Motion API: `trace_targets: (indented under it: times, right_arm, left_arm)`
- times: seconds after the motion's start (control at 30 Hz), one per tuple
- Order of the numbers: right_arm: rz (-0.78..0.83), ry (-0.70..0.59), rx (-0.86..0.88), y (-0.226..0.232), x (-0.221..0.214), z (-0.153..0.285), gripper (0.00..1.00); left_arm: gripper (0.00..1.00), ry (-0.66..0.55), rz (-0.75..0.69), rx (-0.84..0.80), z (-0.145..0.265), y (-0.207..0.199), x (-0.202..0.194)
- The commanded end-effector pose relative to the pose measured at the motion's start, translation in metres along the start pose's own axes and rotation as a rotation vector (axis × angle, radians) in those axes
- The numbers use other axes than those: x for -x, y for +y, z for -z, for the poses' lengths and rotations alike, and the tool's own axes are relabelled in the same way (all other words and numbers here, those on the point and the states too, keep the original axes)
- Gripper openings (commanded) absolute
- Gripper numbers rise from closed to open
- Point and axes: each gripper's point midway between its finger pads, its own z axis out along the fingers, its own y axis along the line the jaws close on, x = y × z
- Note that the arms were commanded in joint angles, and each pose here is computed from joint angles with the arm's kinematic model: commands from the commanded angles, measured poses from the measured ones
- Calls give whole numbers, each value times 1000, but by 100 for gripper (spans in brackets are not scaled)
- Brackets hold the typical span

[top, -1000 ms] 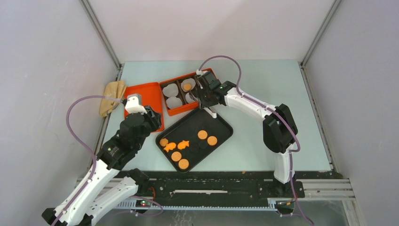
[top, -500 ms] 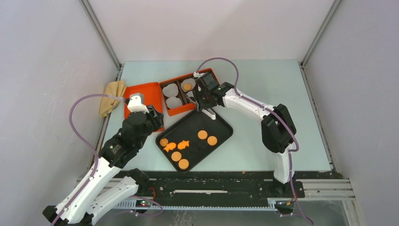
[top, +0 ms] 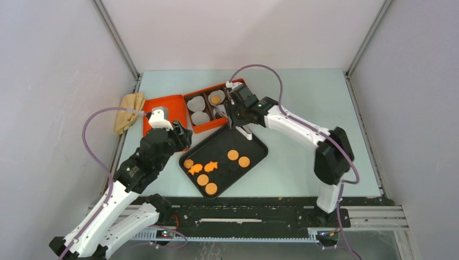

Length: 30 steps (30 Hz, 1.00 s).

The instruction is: Pack the cookies

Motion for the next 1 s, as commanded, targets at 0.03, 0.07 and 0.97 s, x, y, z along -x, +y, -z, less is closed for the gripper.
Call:
trace_targets:
  times: [0.03,0.07,0.97]
  right_arm:
    - [31,-157,34,19,3,89,55]
    - [33,-129,20,15,-17,91,55]
    - [-33,157,70,37,-178,92,61]
  left_arm:
    - [55,-59,26,-46,5,-14,26]
    - [55,-50,27,-46,3,-15,24]
    - [55,-14,59,-102,1,-26,14]
